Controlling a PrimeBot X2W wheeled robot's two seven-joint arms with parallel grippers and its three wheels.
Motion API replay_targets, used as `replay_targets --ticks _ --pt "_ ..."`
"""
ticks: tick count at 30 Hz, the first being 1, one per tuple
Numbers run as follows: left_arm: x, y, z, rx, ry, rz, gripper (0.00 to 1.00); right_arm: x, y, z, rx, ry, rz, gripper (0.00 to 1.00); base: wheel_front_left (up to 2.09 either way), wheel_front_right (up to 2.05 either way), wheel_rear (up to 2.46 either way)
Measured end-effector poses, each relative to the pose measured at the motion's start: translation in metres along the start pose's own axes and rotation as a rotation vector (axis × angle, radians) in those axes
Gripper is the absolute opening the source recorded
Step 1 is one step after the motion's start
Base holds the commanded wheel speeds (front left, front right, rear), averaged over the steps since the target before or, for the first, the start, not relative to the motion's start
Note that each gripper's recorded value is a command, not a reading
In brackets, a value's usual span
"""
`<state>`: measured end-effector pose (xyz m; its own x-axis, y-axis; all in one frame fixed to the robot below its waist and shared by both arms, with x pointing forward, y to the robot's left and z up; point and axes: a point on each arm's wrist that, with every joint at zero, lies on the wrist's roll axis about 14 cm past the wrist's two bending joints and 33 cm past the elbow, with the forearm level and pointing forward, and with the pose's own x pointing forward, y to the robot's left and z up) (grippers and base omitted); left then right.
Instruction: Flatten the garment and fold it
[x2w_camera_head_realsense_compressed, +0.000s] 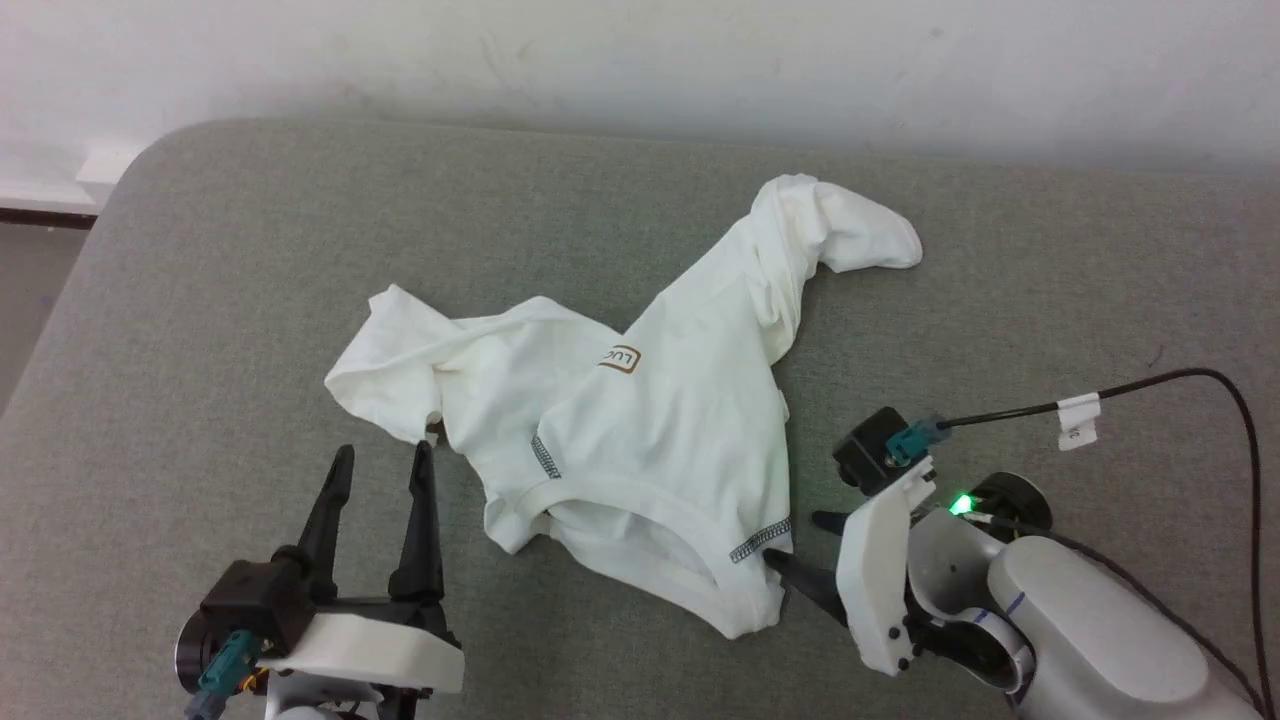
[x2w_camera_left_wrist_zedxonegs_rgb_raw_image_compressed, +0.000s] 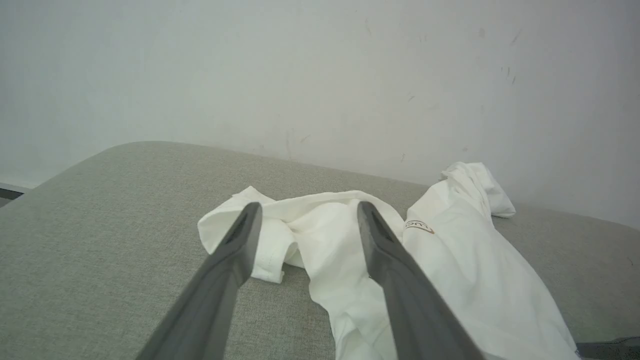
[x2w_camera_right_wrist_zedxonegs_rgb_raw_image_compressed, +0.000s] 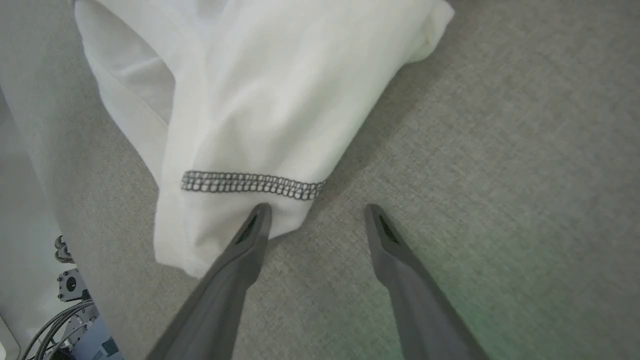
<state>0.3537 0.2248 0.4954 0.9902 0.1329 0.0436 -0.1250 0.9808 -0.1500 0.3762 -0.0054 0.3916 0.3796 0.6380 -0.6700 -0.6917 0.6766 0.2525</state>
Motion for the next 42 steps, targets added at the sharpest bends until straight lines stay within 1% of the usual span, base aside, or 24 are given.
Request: replay_targets --ticks 5,6,7,8,10,12,15,17,20,22,24,27,29,31,32,33,34,35,37,39,41,42 --pt "-0.001 0.004 -0.005 0.004 0.016 0.013 1.0 0.012 0.015 -0.005 0.016 0.042 0.045 1.0 0.0 0.0 0.0" --pt "-0.002 0.005 -0.005 0.005 0.019 0.016 1.0 0.014 0.017 -0.008 0.016 0.058 0.051 0.87 0.0 0.0 0.0" --pt "-0.002 0.005 -0.006 0.006 0.022 0.018 1.0 0.015 0.018 -0.01 0.011 0.076 0.053 0.39 0.0 0.0 0.0" --pt "-0.002 0.006 -0.007 0.008 0.025 0.02 1.0 0.016 0.018 -0.011 0.014 0.089 0.057 0.0 0.0 0.0 0.0" --pt "-0.003 0.006 -0.007 0.009 0.024 0.023 1.0 0.015 0.019 -0.013 0.022 0.116 0.065 0.0 0.0 0.0 0.0" --pt "-0.002 0.004 -0.007 0.012 0.023 0.014 1.0 0.014 0.022 -0.012 0.035 0.109 0.075 0.0 0.0 0.0 0.0" --pt "-0.002 0.0 -0.005 0.01 0.017 0.004 1.0 0.006 0.013 0.0 0.058 0.027 0.047 0.0 0.0 0.0 0.0" --pt "-0.002 -0.002 -0.003 0.008 0.011 -0.003 1.0 -0.008 -0.01 0.02 0.07 -0.08 -0.016 0.0 0.0 0.0 0.0" --pt "-0.002 -0.006 -0.003 0.006 0.01 -0.013 1.0 -0.044 -0.055 0.053 0.082 -0.243 -0.147 0.0 0.0 0.0 0.0" --pt "-0.002 -0.009 -0.004 0.01 0.012 -0.026 1.0 -0.071 -0.083 0.055 0.108 -0.294 -0.246 0.0 0.0 0.0 0.0" --pt "-0.002 -0.014 -0.006 0.008 0.016 -0.04 1.0 -0.097 -0.11 0.038 0.171 -0.311 -0.347 0.0 0.0 0.0 0.0" --pt "-0.001 -0.021 -0.007 0.005 0.02 -0.064 1.0 -0.13 -0.139 -0.013 0.292 -0.266 -0.49 0.0 0.0 0.0 0.0" --pt "0.0 -0.026 -0.008 0.007 0.022 -0.079 1.0 -0.144 -0.145 -0.05 0.382 -0.225 -0.557 0.0 0.0 0.0 0.0" --pt "0.001 -0.029 -0.011 0.005 0.029 -0.088 1.0 -0.15 -0.143 -0.08 0.468 -0.196 -0.592 0.0 0.0 0.0 0.0" --pt "0.002 -0.03 -0.013 0.006 0.034 -0.093 1.0 -0.15 -0.14 -0.089 0.496 -0.197 -0.603 0.32 0.0 0.0 0.0" --pt "0.002 -0.031 -0.014 0.008 0.038 -0.096 1.0 -0.15 -0.139 -0.094 0.504 -0.206 -0.618 0.91 0.0 0.0 0.0" --pt "0.003 -0.032 -0.016 0.008 0.043 -0.098 1.0 -0.149 -0.137 -0.095 0.512 -0.223 -0.625 1.0 0.0 0.0 0.0" --pt "0.003 -0.032 -0.017 0.01 0.048 -0.1 1.0 -0.147 -0.135 -0.091 0.524 -0.26 -0.625 1.0 0.0 0.0 0.0" --pt "0.003 -0.033 -0.019 0.01 0.053 -0.103 1.0 -0.147 -0.133 -0.076 0.499 -0.351 -0.639 1.0 0.0 0.0 0.0" --pt "0.002 -0.033 -0.02 0.011 0.055 -0.103 1.0 -0.155 -0.133 -0.057 0.472 -0.469 -0.67 1.0 0.0 0.0 0.0" --pt "0.001 -0.032 -0.019 0.012 0.055 -0.102 1.0 -0.164 -0.131 -0.039 0.467 -0.592 -0.687 1.0 0.0 0.0 0.0" --pt "0.0 -0.032 -0.019 0.013 0.054 -0.102 1.0 -0.169 -0.128 -0.03 0.443 -0.637 -0.697 1.0 0.0 0.0 0.0"
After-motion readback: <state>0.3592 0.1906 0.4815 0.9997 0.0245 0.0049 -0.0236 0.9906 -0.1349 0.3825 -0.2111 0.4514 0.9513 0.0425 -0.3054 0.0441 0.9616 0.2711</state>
